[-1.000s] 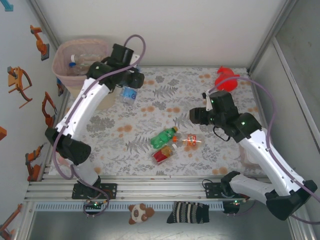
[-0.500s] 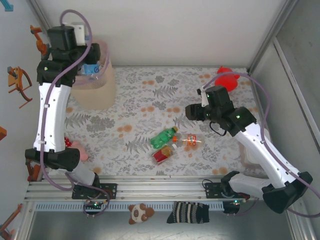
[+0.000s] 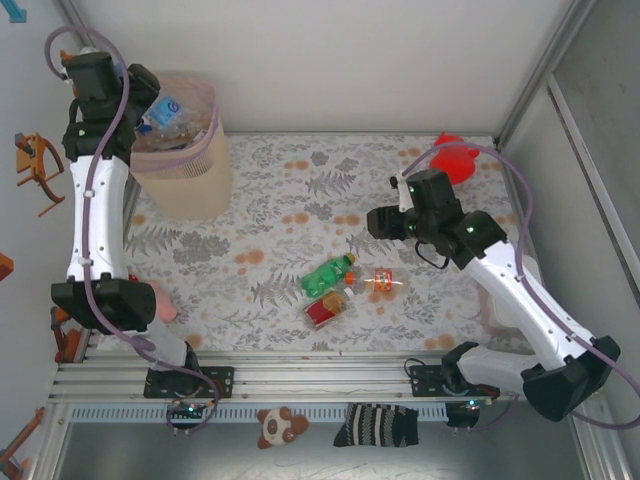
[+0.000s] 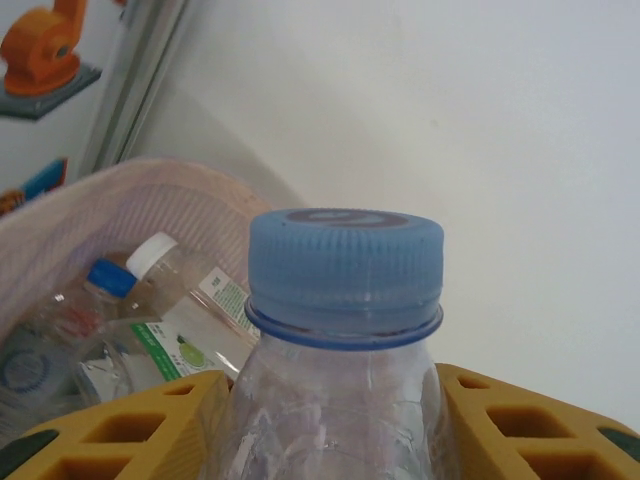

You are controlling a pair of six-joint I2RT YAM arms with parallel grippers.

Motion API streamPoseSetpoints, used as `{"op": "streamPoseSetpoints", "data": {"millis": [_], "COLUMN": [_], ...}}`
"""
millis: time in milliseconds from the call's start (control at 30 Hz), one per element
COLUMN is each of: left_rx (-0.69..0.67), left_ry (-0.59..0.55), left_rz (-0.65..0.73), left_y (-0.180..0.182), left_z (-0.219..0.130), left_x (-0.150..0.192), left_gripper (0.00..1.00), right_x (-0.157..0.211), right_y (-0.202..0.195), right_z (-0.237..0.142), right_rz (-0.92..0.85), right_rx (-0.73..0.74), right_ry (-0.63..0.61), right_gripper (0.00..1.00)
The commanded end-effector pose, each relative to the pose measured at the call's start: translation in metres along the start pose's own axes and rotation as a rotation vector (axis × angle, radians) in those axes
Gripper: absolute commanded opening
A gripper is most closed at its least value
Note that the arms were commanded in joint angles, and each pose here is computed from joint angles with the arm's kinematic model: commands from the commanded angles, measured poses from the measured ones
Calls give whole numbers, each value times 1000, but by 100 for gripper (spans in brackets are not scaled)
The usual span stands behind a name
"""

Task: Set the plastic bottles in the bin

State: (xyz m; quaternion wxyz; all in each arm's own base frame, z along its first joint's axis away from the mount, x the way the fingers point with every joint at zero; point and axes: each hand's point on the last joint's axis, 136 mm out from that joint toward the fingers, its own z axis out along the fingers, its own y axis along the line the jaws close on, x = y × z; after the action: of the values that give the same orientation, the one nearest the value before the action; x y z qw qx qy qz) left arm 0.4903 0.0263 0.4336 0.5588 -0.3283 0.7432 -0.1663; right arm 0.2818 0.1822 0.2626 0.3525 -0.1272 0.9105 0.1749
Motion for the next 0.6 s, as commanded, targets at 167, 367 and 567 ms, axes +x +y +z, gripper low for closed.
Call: {"op": "streamPoseSetpoints", "data": {"millis": [167, 367, 567], "left_rx": [-22, -34, -37], "left_ry": [-16, -10, 1], "left_rz": [-505, -658, -699], "left_y": [29, 42, 40], "left_z": [69, 113, 144], "left_x": [12, 25, 37], "left_gripper": [51, 52, 54], "right_x": [-10, -8, -3], "right_y": [6, 5, 2], "right_z": [7, 10, 14], "right_rz": [-22, -24, -27], "right_rx": [-17, -10, 5], "right_ry": [-13, 0, 21], "right_gripper": [68, 69, 68]}}
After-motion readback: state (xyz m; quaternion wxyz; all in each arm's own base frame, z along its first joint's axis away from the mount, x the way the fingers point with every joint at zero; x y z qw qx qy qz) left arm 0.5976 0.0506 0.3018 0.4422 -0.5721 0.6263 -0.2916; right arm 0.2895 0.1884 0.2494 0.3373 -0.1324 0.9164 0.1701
